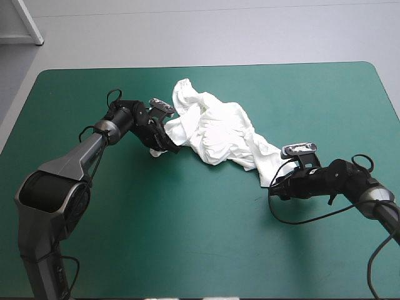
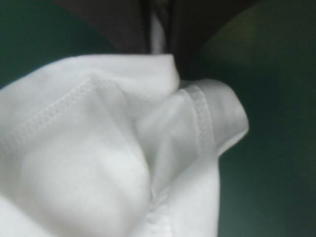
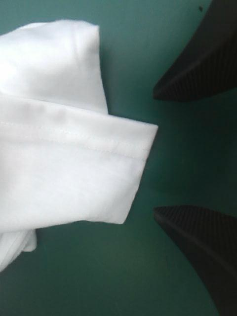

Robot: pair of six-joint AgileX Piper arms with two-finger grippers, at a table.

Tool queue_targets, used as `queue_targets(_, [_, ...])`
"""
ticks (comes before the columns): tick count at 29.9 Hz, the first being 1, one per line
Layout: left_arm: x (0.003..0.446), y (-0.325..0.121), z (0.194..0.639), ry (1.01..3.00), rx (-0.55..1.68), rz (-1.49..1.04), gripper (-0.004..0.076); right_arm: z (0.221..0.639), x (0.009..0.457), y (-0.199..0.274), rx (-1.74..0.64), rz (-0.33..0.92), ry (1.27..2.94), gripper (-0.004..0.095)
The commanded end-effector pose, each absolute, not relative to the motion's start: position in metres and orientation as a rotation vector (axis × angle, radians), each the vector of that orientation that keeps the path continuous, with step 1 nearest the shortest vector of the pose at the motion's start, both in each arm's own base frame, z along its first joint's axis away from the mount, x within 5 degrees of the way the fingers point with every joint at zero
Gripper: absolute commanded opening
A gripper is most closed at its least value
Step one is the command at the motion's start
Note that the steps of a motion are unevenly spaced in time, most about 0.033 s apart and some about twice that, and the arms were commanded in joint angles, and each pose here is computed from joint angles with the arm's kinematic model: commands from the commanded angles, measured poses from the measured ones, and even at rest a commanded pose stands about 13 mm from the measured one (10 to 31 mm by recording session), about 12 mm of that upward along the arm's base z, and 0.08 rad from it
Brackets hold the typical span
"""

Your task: Fold the cloth

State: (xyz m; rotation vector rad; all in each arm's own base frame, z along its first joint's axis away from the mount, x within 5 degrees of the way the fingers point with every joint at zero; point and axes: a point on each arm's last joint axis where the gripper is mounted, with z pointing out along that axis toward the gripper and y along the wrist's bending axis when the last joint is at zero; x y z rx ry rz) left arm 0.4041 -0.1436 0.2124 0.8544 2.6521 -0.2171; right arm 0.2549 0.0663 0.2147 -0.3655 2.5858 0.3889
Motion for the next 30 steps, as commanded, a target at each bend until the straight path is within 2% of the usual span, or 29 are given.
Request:
queue_targets(1, [0.4, -0.147, 0.232, 2.619, 0.835, -0.263, 0.0019, 0.224, 0.267, 0.067, -0.35, 0.366, 2.514, 0.0577])
queue_targets(8, [0.4, -0.147, 0.232, 2.619, 0.835, -0.263, 0.0019, 0.207, 0.285, 0.072, -0.348, 0.388, 2.577, 0.0574])
queue_targets(10, [0.4, -0.147, 0.232, 2.619, 0.835, -0.263, 0.0019, 0.201, 0.284, 0.073, -0.362, 0.412, 2.616, 0.053])
queue_targets(12, [0.4, -0.147, 0.232, 2.619, 0.838, -0.258, 0.0019, 0.196, 0.281, 0.075, -0.406, 0.437, 2.662, 0.0405])
queue_targets(16, [0.4, -0.146, 0.233, 2.616, 0.844, -0.246, 0.0019, 0.193, 0.276, 0.077, -0.501, 0.466, 2.695, 0.0038])
queue_targets(17, [0.4, -0.146, 0.234, 2.615, 0.844, -0.244, 0.0019, 0.193, 0.275, 0.077, -0.511, 0.47, 2.698, -0.0013])
queue_targets(20, [0.397, -0.144, 0.243, 2.593, 0.848, -0.228, 0.0019, 0.198, 0.274, 0.077, -0.513, 0.467, 2.682, -0.0002])
queue_targets(23, [0.393, -0.143, 0.264, 2.541, 0.842, -0.221, 0.002, 0.219, 0.273, 0.076, -0.506, 0.44, 2.592, -0.0002])
queue_targets(30, [0.369, -0.134, 0.326, 2.407, 0.832, -0.191, 0.0019, 0.331, 0.263, 0.072, -0.513, 0.362, 2.199, -0.0003])
